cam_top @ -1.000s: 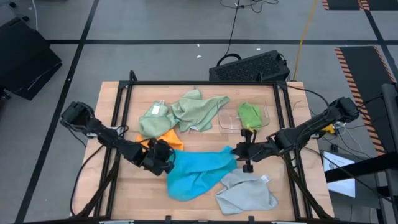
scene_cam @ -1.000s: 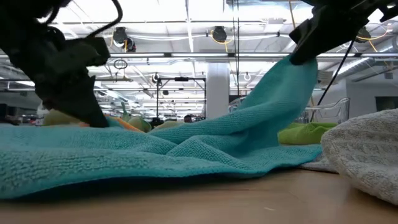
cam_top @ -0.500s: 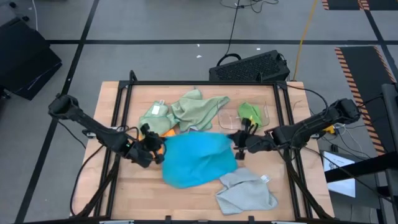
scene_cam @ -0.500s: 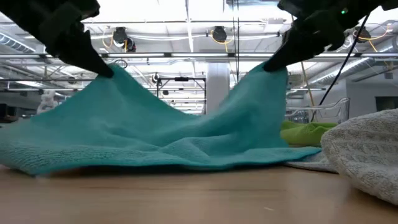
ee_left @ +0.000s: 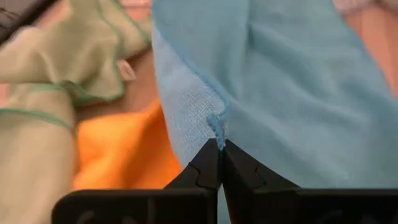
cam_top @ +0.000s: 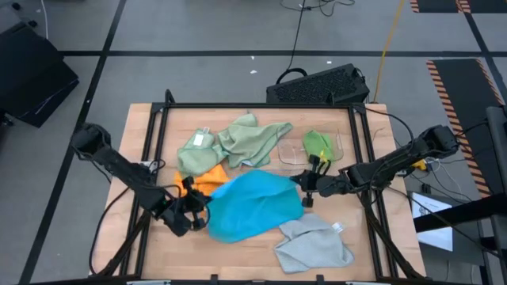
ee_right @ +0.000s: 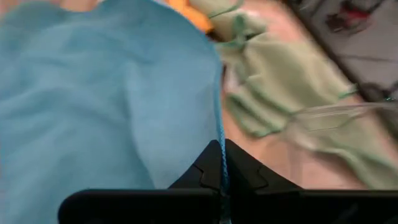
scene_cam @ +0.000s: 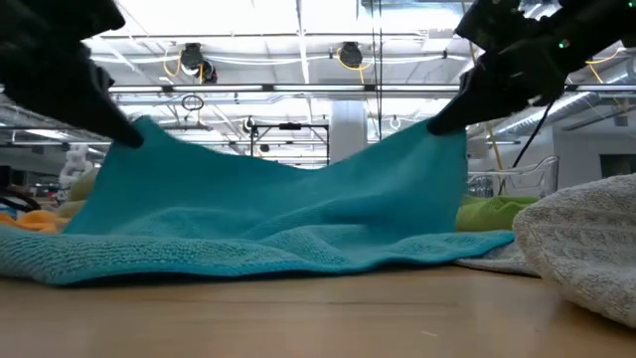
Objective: Fold microfiber towels
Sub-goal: Fold the blue microfiber cloth
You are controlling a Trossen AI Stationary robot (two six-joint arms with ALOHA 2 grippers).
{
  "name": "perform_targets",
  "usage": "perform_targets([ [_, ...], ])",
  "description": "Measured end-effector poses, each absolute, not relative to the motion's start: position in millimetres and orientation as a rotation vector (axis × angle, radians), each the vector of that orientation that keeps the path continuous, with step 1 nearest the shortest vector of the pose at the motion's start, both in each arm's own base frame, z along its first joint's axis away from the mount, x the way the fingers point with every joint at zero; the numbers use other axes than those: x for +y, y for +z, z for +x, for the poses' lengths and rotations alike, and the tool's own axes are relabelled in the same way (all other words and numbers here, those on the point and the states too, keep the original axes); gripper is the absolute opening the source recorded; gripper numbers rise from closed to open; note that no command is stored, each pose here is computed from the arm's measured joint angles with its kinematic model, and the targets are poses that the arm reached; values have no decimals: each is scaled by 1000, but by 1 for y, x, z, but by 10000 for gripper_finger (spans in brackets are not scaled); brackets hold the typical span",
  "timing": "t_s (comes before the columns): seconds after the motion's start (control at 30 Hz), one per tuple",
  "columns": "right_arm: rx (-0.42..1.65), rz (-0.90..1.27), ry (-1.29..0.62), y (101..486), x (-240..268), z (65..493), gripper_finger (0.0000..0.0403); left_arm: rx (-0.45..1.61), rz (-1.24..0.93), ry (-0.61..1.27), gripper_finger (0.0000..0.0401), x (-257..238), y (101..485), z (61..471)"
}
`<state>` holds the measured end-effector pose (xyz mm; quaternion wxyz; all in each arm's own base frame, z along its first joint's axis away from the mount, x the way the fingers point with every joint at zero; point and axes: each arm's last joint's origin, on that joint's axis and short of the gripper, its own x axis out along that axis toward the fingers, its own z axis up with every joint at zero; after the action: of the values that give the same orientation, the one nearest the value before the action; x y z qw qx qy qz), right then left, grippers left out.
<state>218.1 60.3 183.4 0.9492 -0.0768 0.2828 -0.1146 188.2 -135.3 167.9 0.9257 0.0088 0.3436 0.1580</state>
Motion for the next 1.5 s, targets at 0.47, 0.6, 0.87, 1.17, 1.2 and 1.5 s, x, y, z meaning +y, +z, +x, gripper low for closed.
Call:
perform_targets([
  [0.47,532,-18,-125,173,63,215,0,739,-53,350,43,-141,147,199],
  [0.6,549,42,-69,169,65,214,3,731,-79,360,46,-141,147,199],
  [0.87,623,54,-53,154,68,218,5,679,-26,277,8,-148,152,204],
  [1.17,703,17,68,147,71,216,6,767,-5,137,4,-159,150,195],
  [1.2,706,23,82,147,71,216,6,769,-7,130,6,-161,149,194],
  [1.5,763,48,98,143,71,212,6,775,-35,98,6,-168,149,188],
])
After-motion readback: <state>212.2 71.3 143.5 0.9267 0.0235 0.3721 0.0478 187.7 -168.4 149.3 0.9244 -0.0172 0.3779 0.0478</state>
